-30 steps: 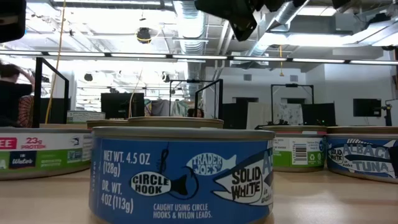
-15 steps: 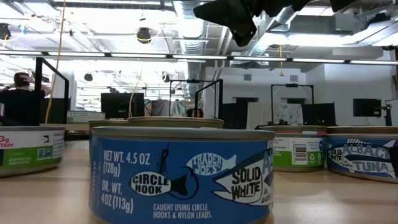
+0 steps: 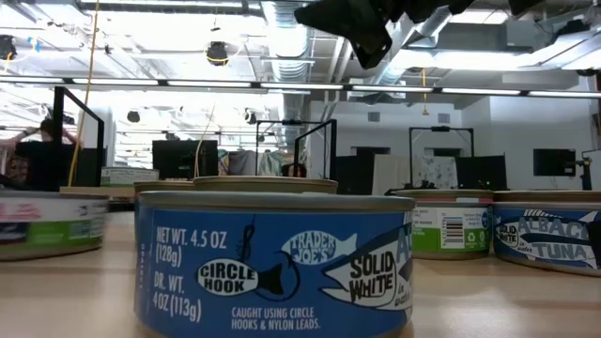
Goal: Stack canned seafood by type on shelf
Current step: Stack the green white tuna can on top of the green white tuna can on the shelf
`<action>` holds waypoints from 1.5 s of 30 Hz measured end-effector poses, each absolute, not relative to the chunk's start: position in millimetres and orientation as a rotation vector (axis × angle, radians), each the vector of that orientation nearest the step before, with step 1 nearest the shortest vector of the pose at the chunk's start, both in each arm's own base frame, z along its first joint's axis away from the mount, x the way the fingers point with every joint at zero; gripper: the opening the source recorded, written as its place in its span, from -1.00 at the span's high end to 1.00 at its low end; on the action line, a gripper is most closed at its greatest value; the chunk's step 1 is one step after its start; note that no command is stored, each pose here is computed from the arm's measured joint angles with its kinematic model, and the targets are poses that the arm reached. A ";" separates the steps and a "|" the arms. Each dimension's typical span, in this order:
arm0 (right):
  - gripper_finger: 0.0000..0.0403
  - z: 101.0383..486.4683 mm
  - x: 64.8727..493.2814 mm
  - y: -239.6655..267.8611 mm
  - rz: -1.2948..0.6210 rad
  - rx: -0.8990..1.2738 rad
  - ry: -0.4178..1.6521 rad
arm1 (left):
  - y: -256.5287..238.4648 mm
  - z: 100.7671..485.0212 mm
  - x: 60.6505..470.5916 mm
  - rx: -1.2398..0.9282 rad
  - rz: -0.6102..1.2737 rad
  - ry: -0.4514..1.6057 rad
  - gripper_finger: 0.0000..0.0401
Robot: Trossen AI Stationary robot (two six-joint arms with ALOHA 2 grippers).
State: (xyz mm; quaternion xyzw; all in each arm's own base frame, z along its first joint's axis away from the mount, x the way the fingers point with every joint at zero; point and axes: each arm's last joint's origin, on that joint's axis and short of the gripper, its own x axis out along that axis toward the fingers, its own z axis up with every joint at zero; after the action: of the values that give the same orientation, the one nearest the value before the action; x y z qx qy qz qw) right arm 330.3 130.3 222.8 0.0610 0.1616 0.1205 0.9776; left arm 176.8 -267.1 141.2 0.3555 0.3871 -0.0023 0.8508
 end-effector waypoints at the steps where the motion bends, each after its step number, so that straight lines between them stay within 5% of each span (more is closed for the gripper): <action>1: -0.21 222.5 330.5 129.9 0.237 0.122 0.327 | -265.6 141.6 177.6 0.767 0.014 0.804 1.00; 23: -0.21 220.4 330.4 128.5 0.231 0.119 0.349 | -242.3 140.9 194.1 0.833 0.161 0.804 1.00; 45: -0.29 226.4 331.8 144.2 0.189 -0.123 0.326 | -242.8 141.3 194.5 0.825 0.163 0.797 1.00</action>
State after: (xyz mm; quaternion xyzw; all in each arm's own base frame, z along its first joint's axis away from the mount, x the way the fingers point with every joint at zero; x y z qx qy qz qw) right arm 331.8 144.2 226.4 -0.0611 0.1618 0.0938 0.9805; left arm 194.5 -242.8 141.3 0.3899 0.3767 0.0768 0.8367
